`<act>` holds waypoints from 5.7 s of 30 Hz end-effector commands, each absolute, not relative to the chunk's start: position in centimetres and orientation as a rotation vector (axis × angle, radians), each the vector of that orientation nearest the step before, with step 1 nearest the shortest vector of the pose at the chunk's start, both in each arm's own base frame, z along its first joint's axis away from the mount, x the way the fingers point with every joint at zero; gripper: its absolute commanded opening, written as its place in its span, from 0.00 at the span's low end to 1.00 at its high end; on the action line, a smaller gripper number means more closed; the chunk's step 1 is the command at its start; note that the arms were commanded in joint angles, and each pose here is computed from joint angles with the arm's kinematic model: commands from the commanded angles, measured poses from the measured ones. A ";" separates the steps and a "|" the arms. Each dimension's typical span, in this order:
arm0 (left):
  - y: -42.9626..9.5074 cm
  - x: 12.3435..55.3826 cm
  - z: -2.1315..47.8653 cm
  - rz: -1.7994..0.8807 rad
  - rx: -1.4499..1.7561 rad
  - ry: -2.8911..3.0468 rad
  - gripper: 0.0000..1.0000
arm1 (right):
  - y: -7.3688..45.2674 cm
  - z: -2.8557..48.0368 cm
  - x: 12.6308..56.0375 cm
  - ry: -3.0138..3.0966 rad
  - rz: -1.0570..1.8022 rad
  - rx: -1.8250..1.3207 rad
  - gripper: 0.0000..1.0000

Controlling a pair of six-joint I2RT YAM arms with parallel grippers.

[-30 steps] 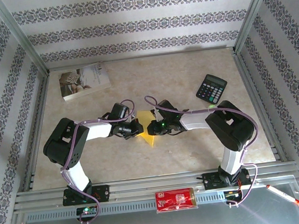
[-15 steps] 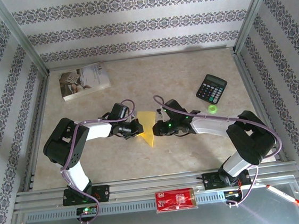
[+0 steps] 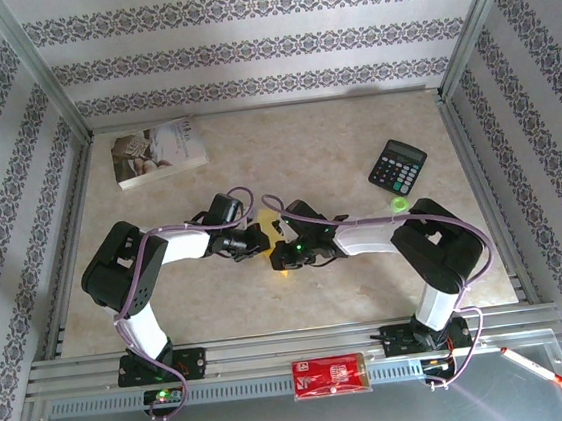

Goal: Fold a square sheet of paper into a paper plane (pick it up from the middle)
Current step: Third fold the triangle at the center of the table.

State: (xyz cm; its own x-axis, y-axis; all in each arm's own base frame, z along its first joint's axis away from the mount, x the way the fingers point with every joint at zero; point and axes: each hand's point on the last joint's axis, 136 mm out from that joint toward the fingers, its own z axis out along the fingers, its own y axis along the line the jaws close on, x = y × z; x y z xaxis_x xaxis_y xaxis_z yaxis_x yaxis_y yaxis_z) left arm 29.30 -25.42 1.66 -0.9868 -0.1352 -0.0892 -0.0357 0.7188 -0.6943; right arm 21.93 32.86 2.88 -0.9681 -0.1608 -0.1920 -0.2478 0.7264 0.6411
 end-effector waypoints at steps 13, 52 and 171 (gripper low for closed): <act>-22.9 27.1 -2.4 -0.951 -0.207 2.937 0.00 | 28.9 -2.2 19.0 2.989 0.928 -0.278 0.03; -21.6 26.3 -4.2 -0.811 -0.163 3.013 0.00 | 25.8 -0.6 13.1 3.056 0.925 -0.332 0.02; -24.1 29.2 -1.0 -1.167 -0.275 2.866 0.00 | 32.0 4.8 23.8 2.752 1.244 -0.287 0.00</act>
State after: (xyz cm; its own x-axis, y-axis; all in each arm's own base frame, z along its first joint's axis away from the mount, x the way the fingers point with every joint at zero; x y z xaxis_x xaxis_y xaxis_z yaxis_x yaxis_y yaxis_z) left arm 31.87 -24.79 1.80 -0.9793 -0.1986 -0.0392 -0.1019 0.6507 -0.7524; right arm 22.64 30.84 4.61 -0.9818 -0.1076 -0.1563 -0.1880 0.6635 0.7241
